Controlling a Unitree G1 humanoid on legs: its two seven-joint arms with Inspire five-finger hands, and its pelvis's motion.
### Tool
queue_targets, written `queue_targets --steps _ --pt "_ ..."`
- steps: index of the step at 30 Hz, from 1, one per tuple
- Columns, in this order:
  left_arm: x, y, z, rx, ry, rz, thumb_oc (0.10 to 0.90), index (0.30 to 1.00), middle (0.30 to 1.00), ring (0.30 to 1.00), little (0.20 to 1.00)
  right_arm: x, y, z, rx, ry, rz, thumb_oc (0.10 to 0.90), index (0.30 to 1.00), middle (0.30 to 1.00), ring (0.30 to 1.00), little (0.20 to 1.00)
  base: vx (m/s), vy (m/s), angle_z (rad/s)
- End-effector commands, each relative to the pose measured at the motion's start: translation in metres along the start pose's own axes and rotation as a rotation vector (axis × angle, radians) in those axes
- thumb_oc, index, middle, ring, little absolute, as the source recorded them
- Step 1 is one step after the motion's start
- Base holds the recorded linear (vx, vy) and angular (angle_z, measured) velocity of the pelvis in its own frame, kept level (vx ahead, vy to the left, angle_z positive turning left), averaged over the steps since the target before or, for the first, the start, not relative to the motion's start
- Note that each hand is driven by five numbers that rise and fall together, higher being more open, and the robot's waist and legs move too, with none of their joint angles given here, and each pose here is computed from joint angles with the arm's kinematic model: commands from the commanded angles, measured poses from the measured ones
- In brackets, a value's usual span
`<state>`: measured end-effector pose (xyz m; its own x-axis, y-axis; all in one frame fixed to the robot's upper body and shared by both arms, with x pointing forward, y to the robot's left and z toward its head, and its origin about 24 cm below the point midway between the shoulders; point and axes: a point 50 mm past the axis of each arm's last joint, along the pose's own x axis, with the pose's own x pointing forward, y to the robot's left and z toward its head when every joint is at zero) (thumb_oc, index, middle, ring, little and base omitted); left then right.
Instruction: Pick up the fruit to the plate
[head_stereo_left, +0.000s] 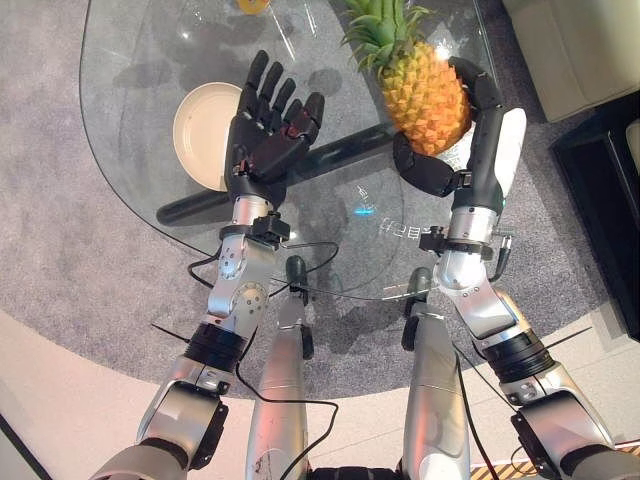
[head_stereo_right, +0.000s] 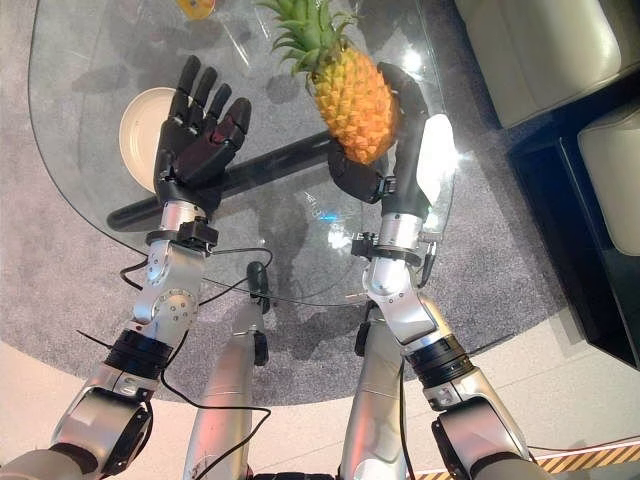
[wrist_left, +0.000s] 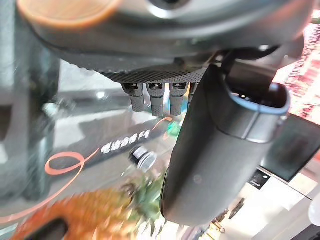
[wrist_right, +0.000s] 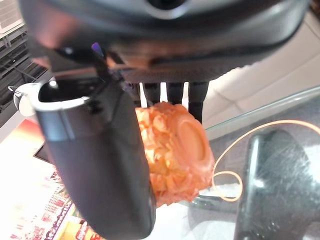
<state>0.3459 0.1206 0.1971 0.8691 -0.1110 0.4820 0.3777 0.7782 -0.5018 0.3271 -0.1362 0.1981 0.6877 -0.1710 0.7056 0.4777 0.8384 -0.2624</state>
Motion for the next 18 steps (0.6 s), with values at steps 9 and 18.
queue_targets --steps 9,18 --pt "0.017 -0.075 0.026 -0.173 -0.09 -0.362 0.8 0.9 0.9 0.9 0.9 0.028 -0.008 0.09 0.208 -0.388 -0.078 0.1 0.3 0.3 0.3 0.2 0.0 -0.001 -0.03" --pt "0.016 -0.084 0.021 -0.245 -0.059 -0.388 0.8 0.9 0.9 0.9 0.9 0.023 0.004 0.094 0.228 -0.376 0.006 0.1 0.3 0.3 0.3 0.2 0.0 0.0 0.0"
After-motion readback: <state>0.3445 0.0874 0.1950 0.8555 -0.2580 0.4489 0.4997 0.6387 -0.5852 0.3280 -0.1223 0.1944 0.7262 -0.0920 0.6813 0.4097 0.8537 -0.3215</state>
